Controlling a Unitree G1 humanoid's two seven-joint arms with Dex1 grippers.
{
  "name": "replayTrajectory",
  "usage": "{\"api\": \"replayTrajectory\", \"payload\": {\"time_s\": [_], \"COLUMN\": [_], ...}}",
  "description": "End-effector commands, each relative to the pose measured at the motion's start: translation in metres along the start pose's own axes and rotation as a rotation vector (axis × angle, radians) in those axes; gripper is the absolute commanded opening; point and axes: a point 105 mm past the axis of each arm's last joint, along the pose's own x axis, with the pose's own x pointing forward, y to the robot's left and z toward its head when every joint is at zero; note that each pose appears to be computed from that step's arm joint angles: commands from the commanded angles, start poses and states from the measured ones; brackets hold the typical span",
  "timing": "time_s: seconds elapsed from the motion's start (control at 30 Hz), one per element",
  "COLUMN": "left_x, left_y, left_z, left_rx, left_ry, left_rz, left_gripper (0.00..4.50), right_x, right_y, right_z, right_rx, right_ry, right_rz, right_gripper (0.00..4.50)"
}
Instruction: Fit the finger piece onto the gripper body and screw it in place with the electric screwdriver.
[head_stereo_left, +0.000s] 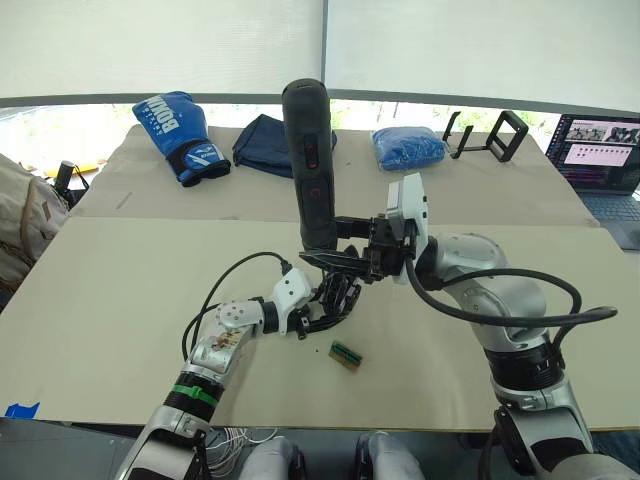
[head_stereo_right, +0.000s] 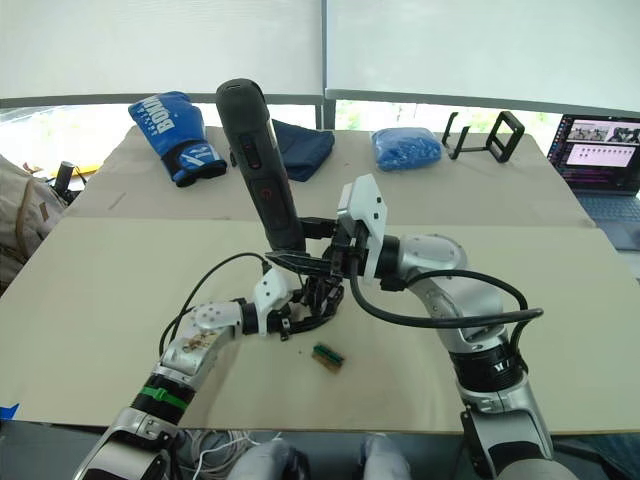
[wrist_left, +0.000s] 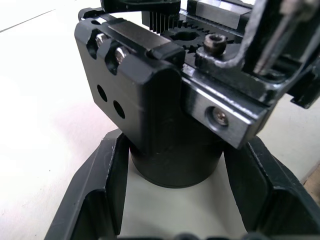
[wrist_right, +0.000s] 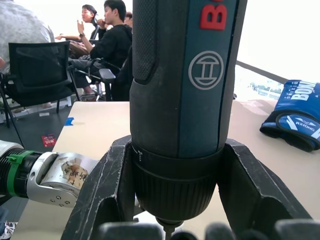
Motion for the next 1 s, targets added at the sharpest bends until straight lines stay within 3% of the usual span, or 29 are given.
{"api": "replayTrajectory", "payload": {"time_s": [0.03, 1.0], "left_x": [0.0032, 0.0031], "left_y": [-0.0137, -0.018], "left_z": [-0.0201, -0.0217], "left_rx": [-0.048, -0.055], "left_ry": [0.069, 0.074], "left_rz": [-0.05, -0.061], "left_gripper": [2.28, 2.28], "right_x": [0.0029, 0.0105], "right_y": [0.0054, 0.003], "right_z": [0.0266, 0.0343], "right_rx": [-0.074, -0.032], "right_ry": [-0.07, -0.01], "right_rz": [0.035, 0.056], "right_gripper": [1.94, 1.94]}}
